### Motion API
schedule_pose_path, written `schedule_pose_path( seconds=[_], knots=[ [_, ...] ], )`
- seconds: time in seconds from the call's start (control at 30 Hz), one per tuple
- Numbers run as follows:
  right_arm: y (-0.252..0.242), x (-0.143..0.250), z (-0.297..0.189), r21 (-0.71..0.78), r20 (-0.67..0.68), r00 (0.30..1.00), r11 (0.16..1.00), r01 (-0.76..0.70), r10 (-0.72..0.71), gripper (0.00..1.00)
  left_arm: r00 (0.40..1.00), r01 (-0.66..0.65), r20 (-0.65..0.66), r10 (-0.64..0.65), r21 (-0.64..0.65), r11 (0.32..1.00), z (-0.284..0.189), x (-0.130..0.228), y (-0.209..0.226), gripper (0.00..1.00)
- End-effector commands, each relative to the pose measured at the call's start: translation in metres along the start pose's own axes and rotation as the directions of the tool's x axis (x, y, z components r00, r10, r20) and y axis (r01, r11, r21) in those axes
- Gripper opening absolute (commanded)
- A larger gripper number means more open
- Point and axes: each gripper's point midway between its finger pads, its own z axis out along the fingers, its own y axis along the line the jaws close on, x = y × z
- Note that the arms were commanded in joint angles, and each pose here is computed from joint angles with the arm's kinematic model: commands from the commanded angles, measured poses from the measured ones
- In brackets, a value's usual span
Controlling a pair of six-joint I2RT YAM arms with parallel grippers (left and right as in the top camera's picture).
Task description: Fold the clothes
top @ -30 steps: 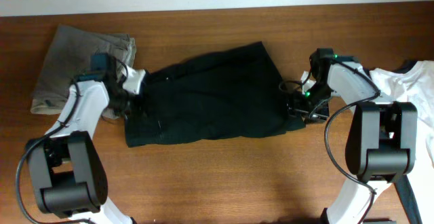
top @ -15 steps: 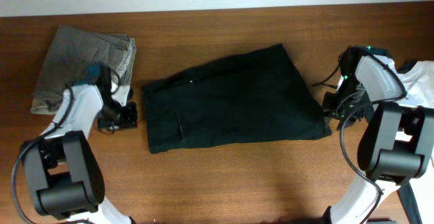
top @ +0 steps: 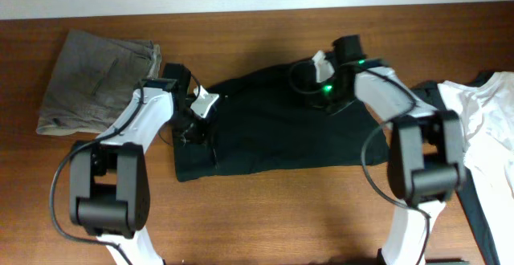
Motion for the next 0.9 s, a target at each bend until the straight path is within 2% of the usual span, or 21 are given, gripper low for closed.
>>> schedule_pose_path(
  seconds=[0.0,0.07,0.13,0.23,0.27,0.3,0.4,0.43,0.53,0.63,0.67,0.73,0.83,0.87],
  knots=[
    [-0.019,-0.008,0.043,-0.008,0.022,0.98,0.98,-0.197,0.197,0.1,0.996,0.01,-0.085,-0.013,-0.034,0.999,0.024,0.018,0.016,0.16],
    [-0.055,-0.041,0.047,0.007,0.17,0.923,0.936,-0.352,0.346,0.09,0.992,0.013,-0.122,-0.025,-0.099,0.995,0.03,0.024,0.031,0.16],
    [-0.103,-0.071,0.028,0.049,0.335,0.853,0.896,-0.441,0.401,0.07,0.991,0.008,-0.132,-0.026,-0.134,0.991,0.03,0.026,0.038,0.16],
    [-0.134,-0.087,-0.001,0.018,0.396,0.811,0.879,-0.476,0.431,0.07,0.99,0.003,-0.141,-0.028,-0.17,0.986,0.029,0.027,0.044,0.16],
    [-0.122,-0.097,-0.019,-0.098,0.351,0.863,0.931,-0.352,0.364,0.07,0.99,0.002,-0.138,-0.026,-0.17,0.985,0.029,0.026,0.044,0.16],
    [-0.107,-0.099,-0.031,-0.184,0.321,0.892,0.945,-0.272,0.319,0.09,0.991,0.001,-0.134,-0.025,-0.17,0.985,0.029,0.025,0.044,0.16],
    [-0.06,-0.088,-0.076,-0.356,0.259,0.942,0.928,-0.114,0.215,0.11,0.993,0.01,-0.114,-0.028,-0.151,0.989,0.021,0.016,0.037,0.21],
    [-0.049,-0.079,-0.089,-0.363,0.237,0.949,0.925,-0.111,0.207,0.11,0.996,0.011,-0.092,-0.021,-0.109,0.994,0.011,0.005,0.026,0.22],
    [-0.012,-0.027,-0.11,-0.27,0.106,0.982,0.955,-0.123,0.156,0.11,0.999,-0.033,0.029,0.035,-0.066,0.997,-0.037,-0.04,-0.002,0.22],
    [-0.006,0.028,-0.082,-0.039,-0.095,0.986,0.989,-0.14,0.136,0.11,0.984,-0.113,0.134,0.12,-0.055,0.992,-0.051,-0.073,-0.022,0.22],
    [-0.009,0.042,-0.07,0.052,-0.145,0.982,0.992,-0.116,0.122,0.11,0.979,-0.146,0.138,0.153,-0.058,0.988,-0.043,-0.078,-0.028,0.22],
    [-0.01,0.058,-0.048,0.141,-0.209,0.974,0.988,-0.056,0.085,0.11,0.977,-0.174,0.113,0.18,-0.06,0.983,-0.025,-0.081,-0.033,0.22],
    [-0.024,0.092,-0.009,0.256,-0.338,0.938,0.967,0.01,0.08,0.11,0.987,-0.16,-0.016,0.159,-0.119,0.98,0.027,-0.07,-0.007,0.2],
    [-0.033,0.1,-0.003,0.285,-0.364,0.926,0.959,0.011,0.097,0.11,0.988,-0.152,-0.043,0.148,-0.142,0.978,0.039,-0.068,0.005,0.15]
  ],
)
